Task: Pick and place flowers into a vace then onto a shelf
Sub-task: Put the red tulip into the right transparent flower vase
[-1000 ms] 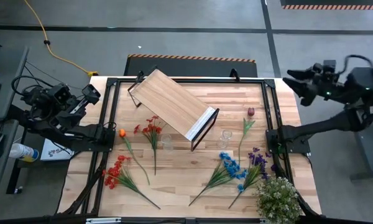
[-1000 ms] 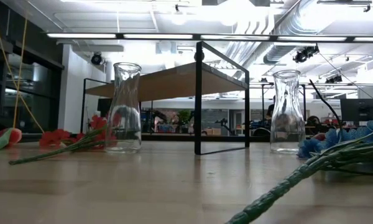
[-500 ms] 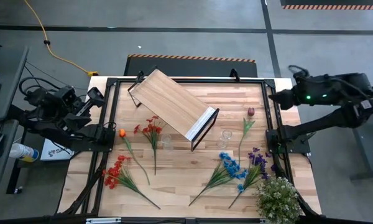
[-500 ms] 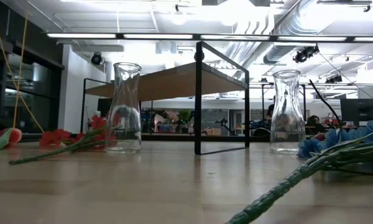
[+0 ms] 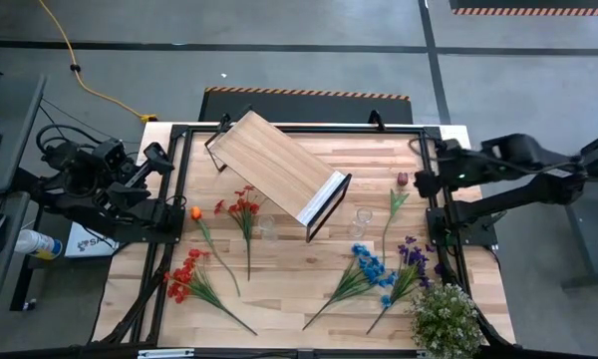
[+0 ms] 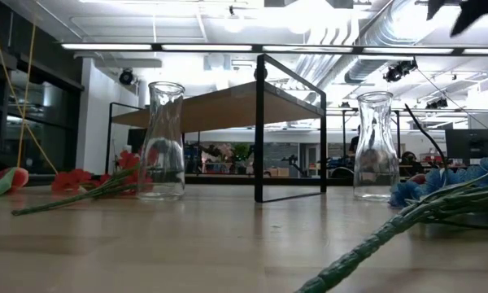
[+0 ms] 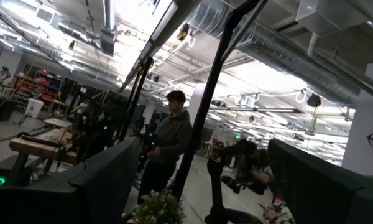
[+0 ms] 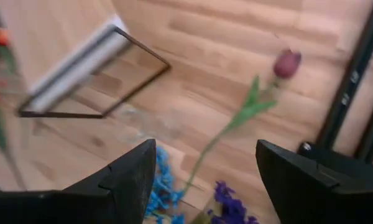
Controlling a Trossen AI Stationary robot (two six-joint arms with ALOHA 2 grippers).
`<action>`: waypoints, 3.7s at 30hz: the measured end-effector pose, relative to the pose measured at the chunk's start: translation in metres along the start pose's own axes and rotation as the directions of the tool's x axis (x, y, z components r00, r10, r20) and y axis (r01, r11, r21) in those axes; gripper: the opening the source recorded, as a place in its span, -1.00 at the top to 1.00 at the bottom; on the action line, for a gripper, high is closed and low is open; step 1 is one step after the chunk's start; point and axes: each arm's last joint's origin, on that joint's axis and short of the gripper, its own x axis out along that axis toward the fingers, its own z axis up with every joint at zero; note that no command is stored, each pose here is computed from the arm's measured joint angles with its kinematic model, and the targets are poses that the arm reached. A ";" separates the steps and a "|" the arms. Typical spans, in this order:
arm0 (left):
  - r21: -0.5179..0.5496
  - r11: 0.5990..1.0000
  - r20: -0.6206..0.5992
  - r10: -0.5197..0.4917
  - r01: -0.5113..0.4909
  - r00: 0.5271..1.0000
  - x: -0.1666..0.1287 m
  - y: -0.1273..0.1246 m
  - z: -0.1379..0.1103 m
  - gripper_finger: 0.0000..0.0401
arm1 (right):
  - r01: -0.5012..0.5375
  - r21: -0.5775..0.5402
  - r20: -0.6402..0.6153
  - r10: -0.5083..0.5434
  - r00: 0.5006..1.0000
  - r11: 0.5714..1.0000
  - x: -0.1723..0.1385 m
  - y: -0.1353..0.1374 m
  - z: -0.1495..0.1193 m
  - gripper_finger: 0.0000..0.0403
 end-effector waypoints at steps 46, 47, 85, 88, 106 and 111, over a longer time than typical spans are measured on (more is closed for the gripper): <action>-0.005 0.988 -0.105 0.154 -0.155 0.982 -0.001 0.008 -0.013 -0.92 | 0.186 0.486 -0.090 -0.163 0.983 0.854 0.183 -0.035 -0.033 -0.32; -0.005 0.988 -0.108 0.155 -0.157 0.982 -0.001 0.009 -0.013 -0.92 | 0.191 0.493 -0.086 -0.171 0.981 0.849 0.183 -0.036 -0.031 -0.32; -0.004 0.984 -0.151 0.174 -0.177 0.973 -0.002 0.010 -0.017 -0.92 | 0.413 0.447 -0.131 -0.399 0.908 0.793 0.248 -0.026 -0.018 -0.32; -0.005 0.984 -0.151 0.174 -0.177 0.973 -0.002 0.010 -0.017 -0.92 | 0.428 0.451 -0.134 -0.415 0.900 0.783 0.251 -0.028 -0.017 -0.32; -0.006 0.981 -0.196 0.189 -0.194 0.962 -0.003 0.012 -0.022 -0.92 | 0.451 0.500 -0.159 -0.433 0.887 0.739 0.255 -0.038 -0.003 -0.24; -0.006 0.981 -0.200 0.190 -0.195 0.961 -0.003 0.012 -0.022 -0.92 | 0.454 0.489 -0.162 -0.434 0.886 0.745 0.255 -0.039 -0.001 -0.11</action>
